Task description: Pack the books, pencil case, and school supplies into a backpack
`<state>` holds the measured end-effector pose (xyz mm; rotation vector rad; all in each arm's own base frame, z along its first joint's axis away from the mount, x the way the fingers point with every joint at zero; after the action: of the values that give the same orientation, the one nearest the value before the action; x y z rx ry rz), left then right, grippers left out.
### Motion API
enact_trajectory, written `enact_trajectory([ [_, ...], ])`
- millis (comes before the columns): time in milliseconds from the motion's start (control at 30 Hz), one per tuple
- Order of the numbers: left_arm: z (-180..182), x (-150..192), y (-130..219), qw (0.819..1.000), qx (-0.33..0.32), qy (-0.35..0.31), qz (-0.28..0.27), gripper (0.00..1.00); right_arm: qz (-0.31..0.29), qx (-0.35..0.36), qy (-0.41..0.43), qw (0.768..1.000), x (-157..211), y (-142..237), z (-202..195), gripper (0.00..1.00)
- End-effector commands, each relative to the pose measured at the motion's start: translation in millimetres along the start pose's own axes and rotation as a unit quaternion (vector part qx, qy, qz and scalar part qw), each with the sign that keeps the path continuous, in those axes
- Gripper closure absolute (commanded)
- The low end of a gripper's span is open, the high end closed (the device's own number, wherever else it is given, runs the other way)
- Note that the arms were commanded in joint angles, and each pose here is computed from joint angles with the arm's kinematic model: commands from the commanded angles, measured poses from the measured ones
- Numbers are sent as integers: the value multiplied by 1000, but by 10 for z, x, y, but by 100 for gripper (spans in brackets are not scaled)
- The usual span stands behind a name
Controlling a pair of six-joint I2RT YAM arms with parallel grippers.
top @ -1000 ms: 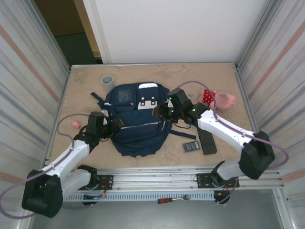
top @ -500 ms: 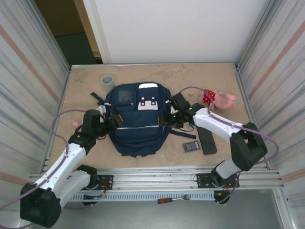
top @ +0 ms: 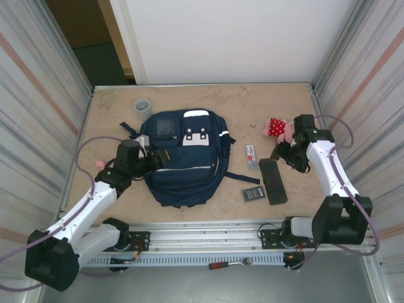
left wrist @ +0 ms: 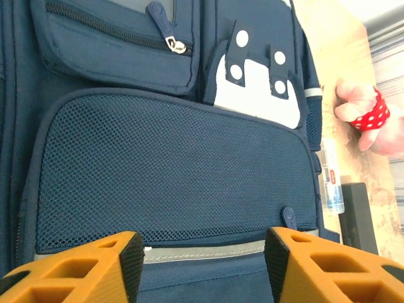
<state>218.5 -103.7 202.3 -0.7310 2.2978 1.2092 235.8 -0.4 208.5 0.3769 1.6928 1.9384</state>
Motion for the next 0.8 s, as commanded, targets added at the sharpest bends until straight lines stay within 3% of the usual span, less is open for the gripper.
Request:
enact_trajectory([
  [0, -93, -89, 13, 1000, 14, -11, -13, 45, 53, 16, 17, 998, 99, -174, -39, 20],
  [200, -94, -100, 11, 1000, 9, -13, -16, 45, 86, 68, 31, 993, 135, -513, -10, 14],
  [467, -50, -48, -25, 1000, 3, -6, -8, 46, 110, 61, 52, 991, 152, -734, 166, 10],
  [767, -9, -18, -48, 1000, -8, -2, -7, 46, 74, 111, 19, 991, 28, -847, 61, 9],
])
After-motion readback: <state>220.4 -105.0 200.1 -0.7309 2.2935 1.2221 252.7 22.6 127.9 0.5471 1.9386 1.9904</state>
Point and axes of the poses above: each hand's point on the last joint's axis, 136 mm out from that joint toward the fingers, its own y axis back along the fingers, its own z axis along the line the jaws close on, x = y × z, the point moved 9 cm from there along y, back along the fingers, and after that the axes turned 8 degrees about -y, right-handed, at the moved point
